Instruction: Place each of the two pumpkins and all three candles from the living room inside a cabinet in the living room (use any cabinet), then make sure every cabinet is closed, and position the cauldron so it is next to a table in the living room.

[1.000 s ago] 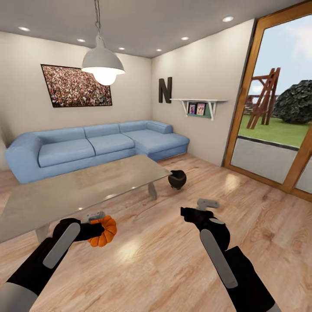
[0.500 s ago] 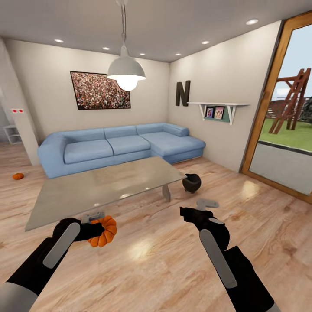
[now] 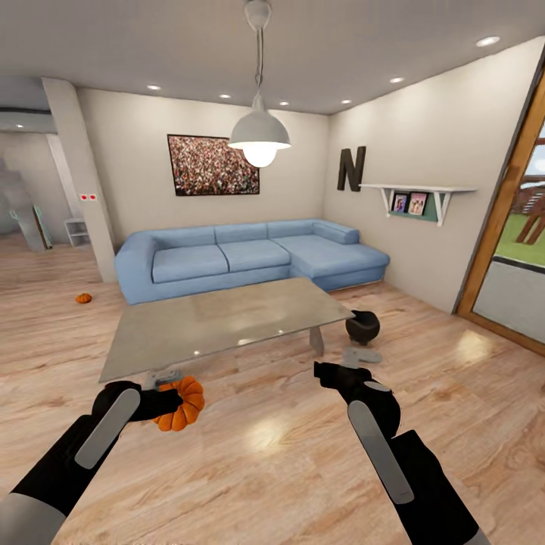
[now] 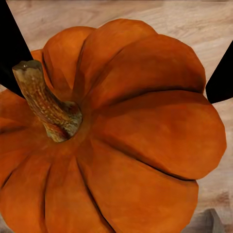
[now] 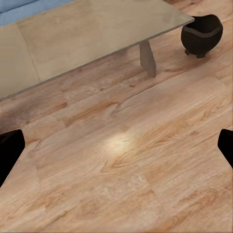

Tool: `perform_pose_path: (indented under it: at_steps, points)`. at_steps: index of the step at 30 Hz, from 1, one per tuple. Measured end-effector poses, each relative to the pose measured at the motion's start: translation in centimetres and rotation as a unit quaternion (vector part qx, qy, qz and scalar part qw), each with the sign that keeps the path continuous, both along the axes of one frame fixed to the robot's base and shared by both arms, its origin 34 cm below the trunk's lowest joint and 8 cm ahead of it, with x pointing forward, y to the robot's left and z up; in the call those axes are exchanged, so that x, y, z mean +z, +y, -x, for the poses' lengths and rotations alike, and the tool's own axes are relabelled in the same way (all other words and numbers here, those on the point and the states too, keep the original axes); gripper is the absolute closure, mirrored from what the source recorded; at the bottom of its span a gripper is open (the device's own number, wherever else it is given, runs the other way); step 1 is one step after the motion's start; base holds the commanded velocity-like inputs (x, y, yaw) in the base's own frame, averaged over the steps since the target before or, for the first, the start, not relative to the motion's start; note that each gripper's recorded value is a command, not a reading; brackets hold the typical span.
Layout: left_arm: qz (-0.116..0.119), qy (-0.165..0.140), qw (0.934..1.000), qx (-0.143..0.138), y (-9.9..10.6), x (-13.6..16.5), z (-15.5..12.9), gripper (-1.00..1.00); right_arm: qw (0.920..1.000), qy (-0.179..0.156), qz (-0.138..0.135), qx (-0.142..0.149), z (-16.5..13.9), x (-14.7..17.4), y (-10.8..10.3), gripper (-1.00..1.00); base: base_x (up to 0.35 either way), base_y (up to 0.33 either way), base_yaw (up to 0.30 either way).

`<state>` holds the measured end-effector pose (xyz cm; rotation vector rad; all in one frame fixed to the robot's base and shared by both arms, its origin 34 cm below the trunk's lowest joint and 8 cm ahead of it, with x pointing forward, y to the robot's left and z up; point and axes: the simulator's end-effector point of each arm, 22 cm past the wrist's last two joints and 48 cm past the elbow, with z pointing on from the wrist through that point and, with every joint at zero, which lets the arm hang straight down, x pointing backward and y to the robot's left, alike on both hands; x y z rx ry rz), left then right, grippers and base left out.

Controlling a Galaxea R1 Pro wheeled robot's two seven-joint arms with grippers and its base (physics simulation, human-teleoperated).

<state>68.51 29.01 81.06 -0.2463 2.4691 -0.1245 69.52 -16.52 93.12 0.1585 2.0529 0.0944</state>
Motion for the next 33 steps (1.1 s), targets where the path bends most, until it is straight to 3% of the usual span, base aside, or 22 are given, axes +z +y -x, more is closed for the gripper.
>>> perform_pose_path:
  at_steps: [33]
  points:
    - [0.004, -0.015, 0.9999, -0.001, -0.1, 7.0, -0.1, 1.0, 0.9998, -0.014, 0.005, 0.012, 0.5, 6.9, 1.0, -1.0, -0.056, 0.01, 0.243]
